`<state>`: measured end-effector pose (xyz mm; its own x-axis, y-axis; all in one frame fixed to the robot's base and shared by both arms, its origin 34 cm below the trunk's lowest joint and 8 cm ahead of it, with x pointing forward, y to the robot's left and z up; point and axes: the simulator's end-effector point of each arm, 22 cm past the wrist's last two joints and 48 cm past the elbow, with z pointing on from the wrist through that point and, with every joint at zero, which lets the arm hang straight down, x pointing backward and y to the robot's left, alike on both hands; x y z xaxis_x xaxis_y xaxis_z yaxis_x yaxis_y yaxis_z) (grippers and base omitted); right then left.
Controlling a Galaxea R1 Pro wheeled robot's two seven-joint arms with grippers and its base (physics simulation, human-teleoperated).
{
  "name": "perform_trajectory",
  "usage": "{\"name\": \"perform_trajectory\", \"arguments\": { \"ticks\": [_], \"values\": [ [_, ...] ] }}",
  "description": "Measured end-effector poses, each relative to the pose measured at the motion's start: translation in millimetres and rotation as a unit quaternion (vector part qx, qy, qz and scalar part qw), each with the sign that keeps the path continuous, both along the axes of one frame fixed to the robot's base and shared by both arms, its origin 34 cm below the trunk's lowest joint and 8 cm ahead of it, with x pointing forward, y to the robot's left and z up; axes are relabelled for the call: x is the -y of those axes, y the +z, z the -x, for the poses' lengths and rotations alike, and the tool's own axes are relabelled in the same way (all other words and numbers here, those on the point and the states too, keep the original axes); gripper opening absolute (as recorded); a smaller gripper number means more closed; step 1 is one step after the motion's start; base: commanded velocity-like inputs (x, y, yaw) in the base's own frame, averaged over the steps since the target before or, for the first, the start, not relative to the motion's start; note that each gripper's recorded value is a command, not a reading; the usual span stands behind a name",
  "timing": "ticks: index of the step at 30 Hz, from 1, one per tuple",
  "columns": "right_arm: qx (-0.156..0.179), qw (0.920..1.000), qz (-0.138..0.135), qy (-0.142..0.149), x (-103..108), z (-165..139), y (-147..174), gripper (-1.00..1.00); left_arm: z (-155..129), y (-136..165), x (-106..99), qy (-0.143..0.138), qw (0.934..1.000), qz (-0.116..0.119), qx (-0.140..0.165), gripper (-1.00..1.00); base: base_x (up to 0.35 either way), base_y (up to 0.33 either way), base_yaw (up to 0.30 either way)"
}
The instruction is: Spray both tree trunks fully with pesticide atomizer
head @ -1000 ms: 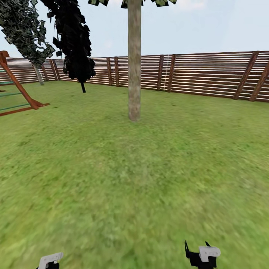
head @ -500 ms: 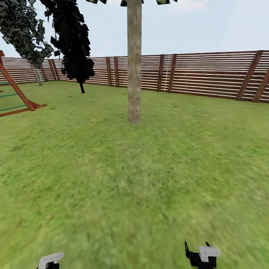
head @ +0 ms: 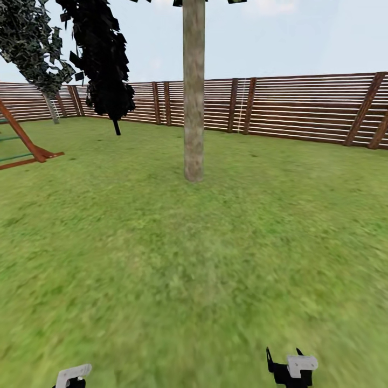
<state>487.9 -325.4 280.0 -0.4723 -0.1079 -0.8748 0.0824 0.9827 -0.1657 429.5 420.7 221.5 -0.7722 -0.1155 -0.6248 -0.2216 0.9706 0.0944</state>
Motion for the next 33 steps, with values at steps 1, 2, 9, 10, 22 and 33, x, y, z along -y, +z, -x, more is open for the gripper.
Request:
{"name": "perform_trajectory", "arguments": {
  "ticks": [1,2,9,10,22,33],
  "values": [
    [0.000,1.0000,0.000,0.000,0.0,0.0,0.0,1.00,0.0,0.0,-0.2,0.000,1.0000,0.000,0.000,-1.00,0.340,0.000,0.000],
    [0.000,1.0000,0.000,0.000,0.0,0.0,0.0,1.00,0.0,0.1,-0.3,0.000,1.0000,0.000,0.000,-1.00,0.340,0.000,0.000],
    [0.000,1.0000,0.000,0.000,-0.1,0.0,-0.1,1.00,0.0,0.1,-0.4,0.000,1.0000,0.000,0.000,-1.00,0.340,0.000,0.000],
    [0.000,1.0000,0.000,0.000,0.0,0.0,-0.1,1.00,0.0,0.1,-0.4,0.000,1.0000,0.000,0.000,-1.00,0.340,0.000,0.000],
    [0.001,1.0000,0.000,0.000,-0.5,-0.4,0.5,1.00,-0.5,0.6,-0.4,0.000,1.0000,0.000,0.001,-1.00,0.340,0.000,-0.040],
    [0.001,1.0000,0.000,0.000,-0.1,-0.5,0.7,1.00,-0.6,0.5,0.2,0.000,1.0000,0.000,0.001,-1.00,0.340,0.000,-0.002]
  ]
}}
